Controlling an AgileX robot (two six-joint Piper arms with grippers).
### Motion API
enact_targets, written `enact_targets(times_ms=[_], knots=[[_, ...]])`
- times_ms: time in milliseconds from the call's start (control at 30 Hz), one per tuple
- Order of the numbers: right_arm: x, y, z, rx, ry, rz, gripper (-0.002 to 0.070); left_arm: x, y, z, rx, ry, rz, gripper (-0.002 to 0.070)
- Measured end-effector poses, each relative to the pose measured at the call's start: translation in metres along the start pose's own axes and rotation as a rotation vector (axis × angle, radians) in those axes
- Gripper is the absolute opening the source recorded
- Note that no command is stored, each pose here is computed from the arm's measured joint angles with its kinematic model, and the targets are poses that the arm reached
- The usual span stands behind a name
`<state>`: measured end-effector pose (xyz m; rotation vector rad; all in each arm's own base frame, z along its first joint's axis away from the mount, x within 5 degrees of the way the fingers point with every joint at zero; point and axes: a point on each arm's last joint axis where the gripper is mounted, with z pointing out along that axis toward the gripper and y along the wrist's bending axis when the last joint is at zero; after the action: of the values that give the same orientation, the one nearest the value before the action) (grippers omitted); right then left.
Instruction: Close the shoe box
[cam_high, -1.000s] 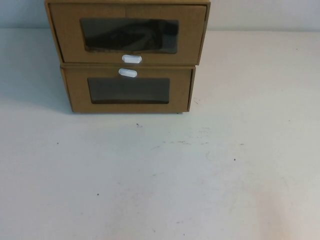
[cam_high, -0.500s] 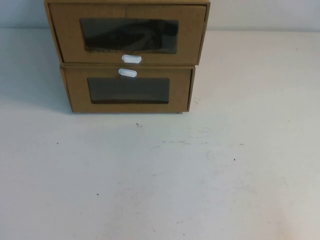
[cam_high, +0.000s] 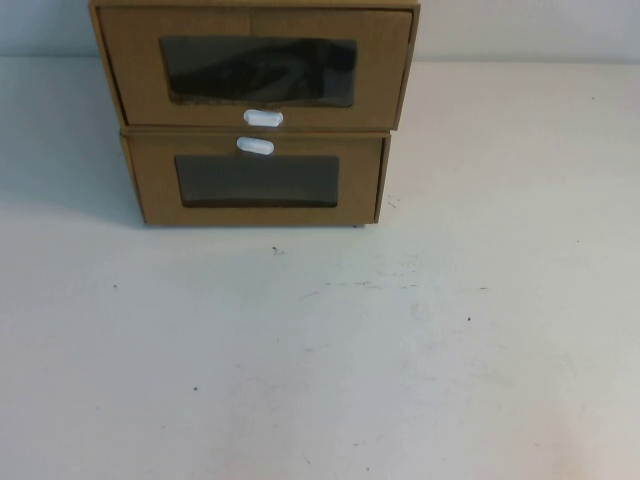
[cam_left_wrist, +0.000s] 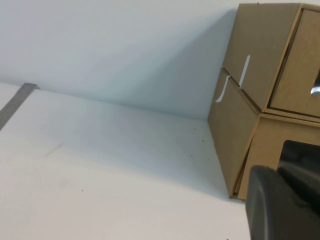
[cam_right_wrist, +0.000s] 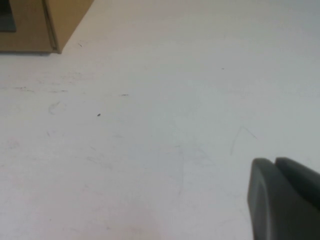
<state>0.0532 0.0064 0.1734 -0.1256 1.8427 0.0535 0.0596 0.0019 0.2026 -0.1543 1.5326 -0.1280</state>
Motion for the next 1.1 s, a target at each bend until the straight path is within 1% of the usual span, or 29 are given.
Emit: enact_targets(times_ms=[267,300,333,400,467,500,567,667,733,800,900,1100], knots=[[0.000,0.000,0.000,0.000,0.000,0.000,-0.0013,0.000,0.000,0.000,-0.005,-0.001,0.013,-0.0005],[0.000,0.000,0.000,0.000,0.000,0.000,-0.0013,0.000,-0.001,0.000,0.012,0.000,0.048,-0.0005],[0.000,0.000,0.000,0.000,0.000,0.000,-0.0013,0.001,-0.004,0.000,0.044,0.005,0.112,-0.0005],[0.000,0.000,0.000,0.000,0.000,0.000,-0.0013,0.001,-0.013,-0.001,0.138,0.028,0.232,-0.0005],[0.000,0.000,0.000,0.000,0.000,0.000,-0.0013,0.001,-0.021,-0.004,0.227,0.086,0.289,-0.0005],[0.000,0.000,0.000,0.000,0.000,-0.001,-0.0013,0.003,-0.022,-0.005,0.239,0.118,0.297,-0.0005],[0.000,0.000,0.000,0.000,0.000,-0.001,-0.0013,0.009,-0.019,-0.006,0.225,0.199,0.308,-0.0005],[0.000,0.000,0.000,0.000,0.001,-0.001,-0.0013,0.024,-0.009,-0.007,0.145,0.290,0.299,-0.0005],[0.000,0.000,0.000,-0.001,0.001,0.001,-0.0013,0.031,-0.004,-0.008,0.099,0.334,0.280,-0.0005],[0.000,0.000,0.000,-0.001,0.001,0.001,-0.0013,0.032,-0.002,-0.008,0.067,0.341,0.265,-0.0005],[0.000,0.000,0.000,-0.001,0.001,0.000,-0.0013,0.032,0.000,-0.008,0.045,0.343,0.261,-0.0005],[0.000,0.000,0.000,-0.001,0.001,-0.001,-0.0013,0.031,0.001,-0.008,0.038,0.341,0.268,-0.0005]])
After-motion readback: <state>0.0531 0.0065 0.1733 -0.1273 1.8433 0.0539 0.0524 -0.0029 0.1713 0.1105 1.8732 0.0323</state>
